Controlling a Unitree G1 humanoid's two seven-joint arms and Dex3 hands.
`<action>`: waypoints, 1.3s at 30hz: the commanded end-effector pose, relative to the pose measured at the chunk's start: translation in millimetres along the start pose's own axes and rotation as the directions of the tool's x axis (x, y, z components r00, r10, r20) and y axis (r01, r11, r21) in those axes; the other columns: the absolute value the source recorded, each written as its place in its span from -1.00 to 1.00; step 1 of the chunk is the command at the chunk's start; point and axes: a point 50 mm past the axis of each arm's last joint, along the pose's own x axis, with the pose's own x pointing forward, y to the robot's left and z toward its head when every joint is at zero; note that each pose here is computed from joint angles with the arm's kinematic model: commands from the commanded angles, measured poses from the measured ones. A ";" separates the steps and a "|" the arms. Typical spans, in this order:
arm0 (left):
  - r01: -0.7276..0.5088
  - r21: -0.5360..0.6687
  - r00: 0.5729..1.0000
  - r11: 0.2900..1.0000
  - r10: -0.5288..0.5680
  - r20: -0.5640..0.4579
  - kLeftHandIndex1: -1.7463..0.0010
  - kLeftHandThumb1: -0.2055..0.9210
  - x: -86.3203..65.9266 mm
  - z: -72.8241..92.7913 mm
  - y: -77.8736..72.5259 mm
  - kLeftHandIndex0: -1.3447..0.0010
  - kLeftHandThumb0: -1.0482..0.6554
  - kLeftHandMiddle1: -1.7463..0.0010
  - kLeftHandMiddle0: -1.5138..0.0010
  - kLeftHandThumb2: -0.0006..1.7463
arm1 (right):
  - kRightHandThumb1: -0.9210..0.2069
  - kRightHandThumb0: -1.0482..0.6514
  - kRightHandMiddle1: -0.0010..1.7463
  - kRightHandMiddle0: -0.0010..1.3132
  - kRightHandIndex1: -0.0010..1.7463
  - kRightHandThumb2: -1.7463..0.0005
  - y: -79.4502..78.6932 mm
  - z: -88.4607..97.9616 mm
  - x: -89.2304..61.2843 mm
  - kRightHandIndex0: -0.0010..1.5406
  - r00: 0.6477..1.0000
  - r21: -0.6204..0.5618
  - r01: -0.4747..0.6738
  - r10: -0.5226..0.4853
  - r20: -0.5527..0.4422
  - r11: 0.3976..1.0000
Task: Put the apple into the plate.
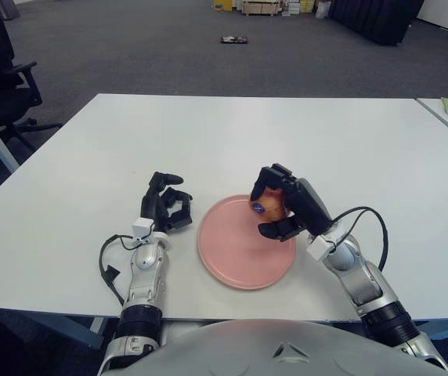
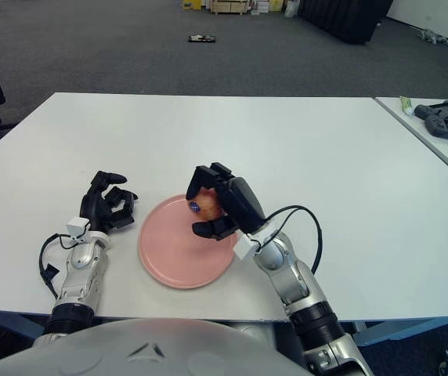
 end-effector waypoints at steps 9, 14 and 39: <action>-0.013 0.000 0.999 1.000 0.013 -0.043 -1.00 -0.11 -4.2 -9.4 1.1 0.35 0.22 -0.76 0.06 0.47 | 0.12 -0.33 1.00 -0.04 1.00 -0.54 13.8 3.3 7.1 0.55 0.985 -0.047 -0.163 0.165 0.045 0.986; -0.020 -0.001 0.999 1.000 0.020 -0.042 -1.00 -0.11 -4.7 -10.2 0.8 0.36 0.22 -0.77 0.08 0.47 | 0.08 -0.32 1.00 -0.07 1.00 -0.51 20.0 3.2 6.1 0.56 0.981 -0.075 -0.187 0.191 0.038 0.979; -0.038 -0.008 0.997 0.999 0.038 -0.074 -1.00 0.06 -5.9 -12.4 1.2 0.43 0.22 -0.72 0.15 0.33 | 0.08 -0.34 1.00 -0.06 1.00 -0.51 25.6 8.7 3.8 0.43 0.953 -0.201 -0.302 0.293 -0.071 0.932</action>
